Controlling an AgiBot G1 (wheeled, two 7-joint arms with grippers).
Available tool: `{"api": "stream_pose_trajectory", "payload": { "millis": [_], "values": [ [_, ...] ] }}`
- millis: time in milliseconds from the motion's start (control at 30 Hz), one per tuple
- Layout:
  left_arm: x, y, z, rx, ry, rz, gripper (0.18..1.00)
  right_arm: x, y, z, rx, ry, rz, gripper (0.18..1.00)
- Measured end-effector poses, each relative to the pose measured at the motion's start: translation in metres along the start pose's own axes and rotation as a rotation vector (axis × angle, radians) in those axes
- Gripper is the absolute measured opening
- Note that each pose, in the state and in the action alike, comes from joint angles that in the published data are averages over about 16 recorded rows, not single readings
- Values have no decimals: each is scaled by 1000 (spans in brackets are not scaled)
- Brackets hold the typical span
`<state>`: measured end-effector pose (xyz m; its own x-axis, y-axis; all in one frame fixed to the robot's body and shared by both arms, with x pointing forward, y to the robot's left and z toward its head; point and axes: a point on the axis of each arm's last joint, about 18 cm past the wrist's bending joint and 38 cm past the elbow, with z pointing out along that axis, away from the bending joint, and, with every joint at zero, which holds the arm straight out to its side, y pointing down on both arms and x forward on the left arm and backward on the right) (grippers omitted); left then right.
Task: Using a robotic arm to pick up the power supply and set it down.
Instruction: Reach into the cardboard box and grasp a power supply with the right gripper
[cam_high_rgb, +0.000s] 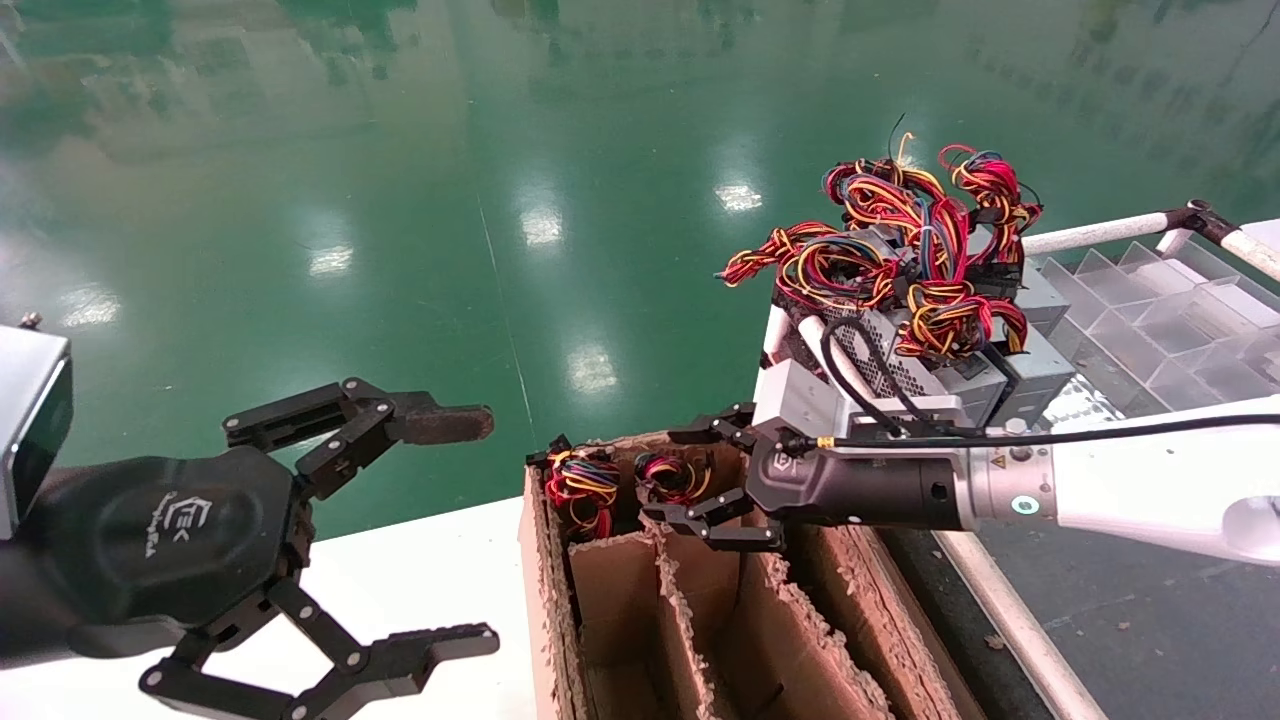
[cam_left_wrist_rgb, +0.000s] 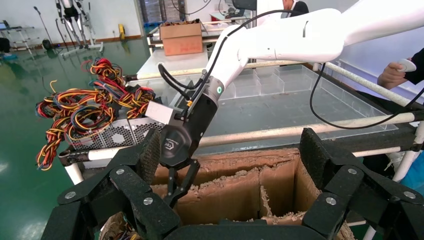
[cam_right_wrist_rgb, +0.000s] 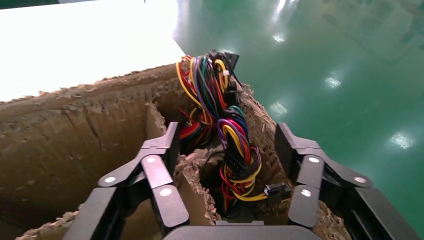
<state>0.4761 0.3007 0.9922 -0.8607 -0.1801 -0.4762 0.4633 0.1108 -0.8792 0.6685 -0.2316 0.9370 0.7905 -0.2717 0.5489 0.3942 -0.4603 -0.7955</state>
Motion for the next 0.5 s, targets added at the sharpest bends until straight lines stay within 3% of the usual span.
{"api": "stream_pose_trajectory", "payload": {
  "millis": [500],
  "values": [
    [0,0,0,0,0,0,1001,2,6,9,-3,13,-28,413]
  ]
}}
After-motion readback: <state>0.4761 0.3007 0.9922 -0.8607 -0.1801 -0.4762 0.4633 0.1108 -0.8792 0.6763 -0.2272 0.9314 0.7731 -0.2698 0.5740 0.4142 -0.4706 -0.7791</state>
